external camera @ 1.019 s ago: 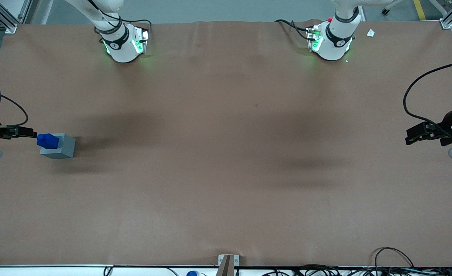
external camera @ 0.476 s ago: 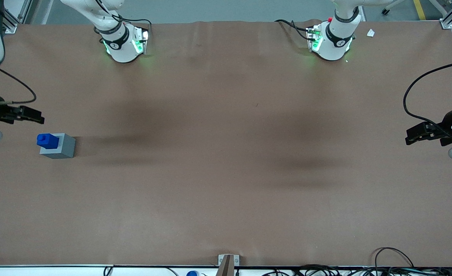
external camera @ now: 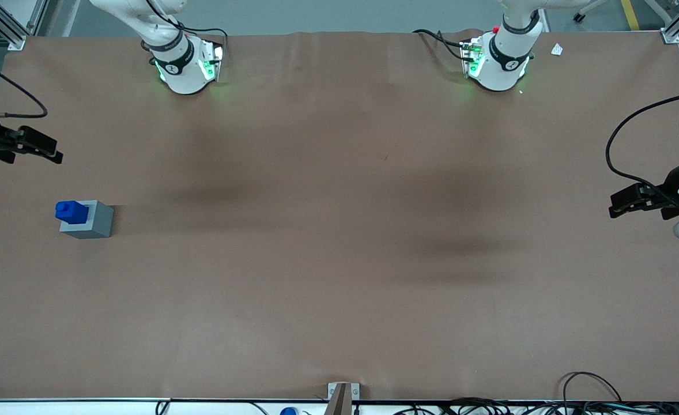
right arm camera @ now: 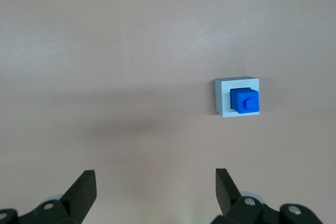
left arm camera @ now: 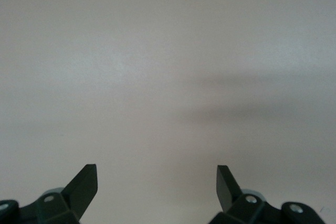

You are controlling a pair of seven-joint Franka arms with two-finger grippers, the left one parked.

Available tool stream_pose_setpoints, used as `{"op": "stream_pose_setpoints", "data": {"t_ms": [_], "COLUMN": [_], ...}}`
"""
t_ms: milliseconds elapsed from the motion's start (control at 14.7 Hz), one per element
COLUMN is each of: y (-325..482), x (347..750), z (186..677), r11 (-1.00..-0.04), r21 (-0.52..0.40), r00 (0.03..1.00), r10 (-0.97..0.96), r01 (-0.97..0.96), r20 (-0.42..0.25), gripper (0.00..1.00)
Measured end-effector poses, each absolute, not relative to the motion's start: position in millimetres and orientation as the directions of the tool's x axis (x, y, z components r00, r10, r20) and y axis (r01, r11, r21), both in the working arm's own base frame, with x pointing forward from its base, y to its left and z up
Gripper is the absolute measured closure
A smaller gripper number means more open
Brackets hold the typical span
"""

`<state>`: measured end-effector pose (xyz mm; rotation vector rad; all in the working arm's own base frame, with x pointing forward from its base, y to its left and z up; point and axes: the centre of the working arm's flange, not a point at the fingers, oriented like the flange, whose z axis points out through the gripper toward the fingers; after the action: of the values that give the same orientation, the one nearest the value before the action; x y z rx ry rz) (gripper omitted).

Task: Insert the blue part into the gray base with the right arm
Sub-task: 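Open the right gripper and raise it away from the base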

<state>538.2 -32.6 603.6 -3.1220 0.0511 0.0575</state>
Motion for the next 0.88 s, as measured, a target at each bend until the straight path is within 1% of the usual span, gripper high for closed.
{"op": "stream_pose_setpoints", "data": {"t_ms": [340, 883], "y": [-14, -16], "x": [521, 520], "z": [624, 625], "r11": [-1.0, -1.0], "r21": [-0.017, -0.018], "r00": [1.0, 1.0], "r10": [-0.02, -0.025], "r01": [-0.02, -0.025], "r20": [-0.002, 0.003], "gripper": [0.0, 0.0]}}
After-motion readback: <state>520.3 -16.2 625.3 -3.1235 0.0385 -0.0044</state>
